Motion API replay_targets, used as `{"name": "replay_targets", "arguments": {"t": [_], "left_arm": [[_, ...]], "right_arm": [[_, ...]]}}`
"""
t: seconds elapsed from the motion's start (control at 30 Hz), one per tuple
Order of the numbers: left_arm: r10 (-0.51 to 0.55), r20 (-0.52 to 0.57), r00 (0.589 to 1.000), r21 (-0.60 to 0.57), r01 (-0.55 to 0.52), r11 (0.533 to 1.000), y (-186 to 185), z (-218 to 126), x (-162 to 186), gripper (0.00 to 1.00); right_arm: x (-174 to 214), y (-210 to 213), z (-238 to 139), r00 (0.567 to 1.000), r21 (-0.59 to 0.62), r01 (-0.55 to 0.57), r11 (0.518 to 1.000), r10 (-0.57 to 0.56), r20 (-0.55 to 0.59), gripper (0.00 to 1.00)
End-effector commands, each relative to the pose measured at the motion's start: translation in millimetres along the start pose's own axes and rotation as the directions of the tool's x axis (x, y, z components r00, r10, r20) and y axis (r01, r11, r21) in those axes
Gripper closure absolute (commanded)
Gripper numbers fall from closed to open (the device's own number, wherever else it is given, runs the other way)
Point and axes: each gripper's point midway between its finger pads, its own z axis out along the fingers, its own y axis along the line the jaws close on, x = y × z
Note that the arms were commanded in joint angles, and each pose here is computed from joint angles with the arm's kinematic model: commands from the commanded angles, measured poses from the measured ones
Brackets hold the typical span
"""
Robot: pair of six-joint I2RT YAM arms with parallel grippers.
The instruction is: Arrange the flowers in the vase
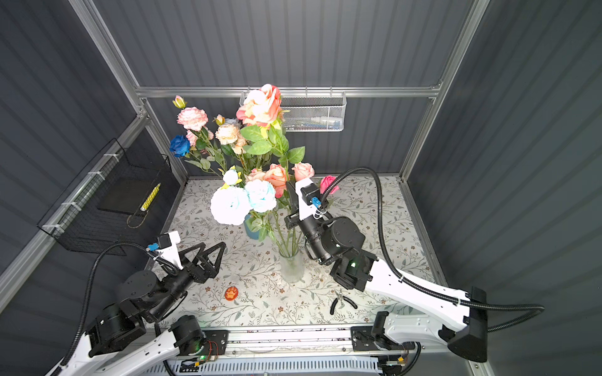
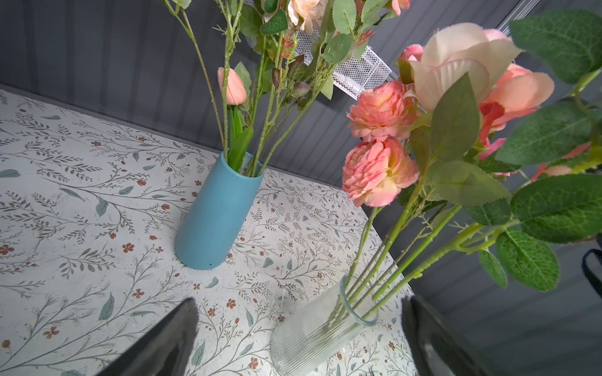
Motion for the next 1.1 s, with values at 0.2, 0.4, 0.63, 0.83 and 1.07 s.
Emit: {"name": "replay_targets", "arguments": {"t": [0.2,0.4,0.63,0.83,1.07], "left_arm": [[-0.018,0.015,1.000,-0.002,0.018,1.000,2.4,-7.7,-5.8,0.00],[-0.018,0.013,1.000,0.002,0.018,1.000,1.3,-7.4,-5.9,0.00],[-0.013,0.005,1.000,-0.005,0.013,1.000,1.8,-5.8,-3.8,0.00],[-0.006,-0.016,1.000,-0.105,0.004,0.994,15.8,3.9,4.2,0.00],[-0.036,-0.057,0.998,-0.344,0.014,0.939,43.4,30.3,24.3,0.00]], "right_arm": [[50.7,5.6,-21.1,0.997,0.039,0.001,0.999,0.003,-0.078,1.00],[83.8,14.7,-52.8,0.984,0.036,-0.069,0.997,0.074,-0.160,0.61],[93.2,12.3,-84.6,0.968,0.039,-0.150,0.988,0.154,-0.197,0.42],[98.2,-6.6,-108.8,0.943,0.056,-0.247,0.967,0.253,-0.217,0.29],[110.9,-31.2,-131.9,0.923,0.115,-0.272,0.955,0.293,-0.250,0.01]]}}
